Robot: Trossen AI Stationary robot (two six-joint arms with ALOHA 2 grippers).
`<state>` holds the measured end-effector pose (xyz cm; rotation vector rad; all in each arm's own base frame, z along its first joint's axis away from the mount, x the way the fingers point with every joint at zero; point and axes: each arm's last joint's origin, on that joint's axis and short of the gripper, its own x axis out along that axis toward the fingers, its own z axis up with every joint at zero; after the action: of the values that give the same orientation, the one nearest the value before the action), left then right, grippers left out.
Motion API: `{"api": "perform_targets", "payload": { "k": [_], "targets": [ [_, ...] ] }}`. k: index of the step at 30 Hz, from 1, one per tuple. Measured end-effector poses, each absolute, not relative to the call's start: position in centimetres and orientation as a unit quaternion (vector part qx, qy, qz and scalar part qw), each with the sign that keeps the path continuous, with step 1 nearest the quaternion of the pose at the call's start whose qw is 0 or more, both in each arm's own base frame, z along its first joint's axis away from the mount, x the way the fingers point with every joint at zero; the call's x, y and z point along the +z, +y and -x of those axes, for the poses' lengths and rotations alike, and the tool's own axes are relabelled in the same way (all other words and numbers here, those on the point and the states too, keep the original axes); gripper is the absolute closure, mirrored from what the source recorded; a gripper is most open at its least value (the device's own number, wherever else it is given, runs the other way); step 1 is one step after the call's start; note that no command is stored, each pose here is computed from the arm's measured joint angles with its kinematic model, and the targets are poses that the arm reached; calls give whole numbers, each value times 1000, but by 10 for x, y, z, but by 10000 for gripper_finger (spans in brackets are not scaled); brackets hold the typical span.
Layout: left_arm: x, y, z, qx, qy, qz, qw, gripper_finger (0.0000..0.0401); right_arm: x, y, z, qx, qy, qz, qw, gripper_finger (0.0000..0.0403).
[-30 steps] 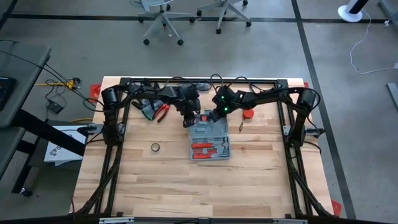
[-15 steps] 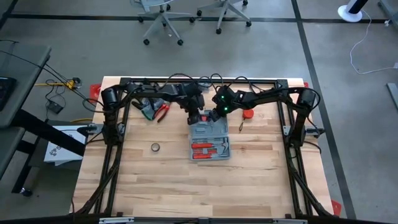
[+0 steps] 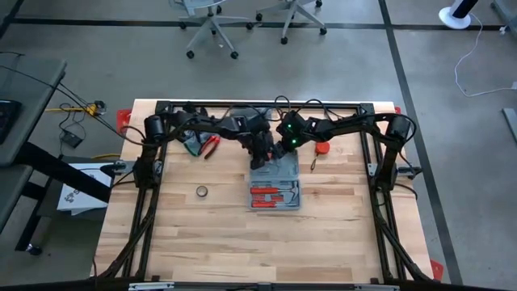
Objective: Prefit tool cases
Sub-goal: Put the hex key set into the gray prefit tool case
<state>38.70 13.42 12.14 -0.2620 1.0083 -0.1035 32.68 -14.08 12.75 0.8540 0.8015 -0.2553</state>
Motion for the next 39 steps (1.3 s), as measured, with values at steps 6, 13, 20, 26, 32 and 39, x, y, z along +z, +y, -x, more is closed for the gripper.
{"api": "perform_targets", "payload": {
  "k": [6,13,20,26,32,39],
  "targets": [
    [118,137,-387,-45,479,132,866,401,124,-131,-327,-120,408,-376,823,403],
    [117,138,-386,-40,482,135,865,401,123,-123,-328,-125,425,-342,829,403],
    [123,141,-387,-53,458,140,876,401,123,-119,-329,-140,432,-318,832,403],
    [138,147,-381,-37,448,161,879,401,129,-128,-322,-152,425,-337,826,403],
    [149,155,-376,-53,428,198,880,401,143,-137,-314,-158,411,-348,828,403],
    [156,158,-369,-99,411,245,873,401,159,-149,-321,-111,325,-392,854,403]
  ]
}}
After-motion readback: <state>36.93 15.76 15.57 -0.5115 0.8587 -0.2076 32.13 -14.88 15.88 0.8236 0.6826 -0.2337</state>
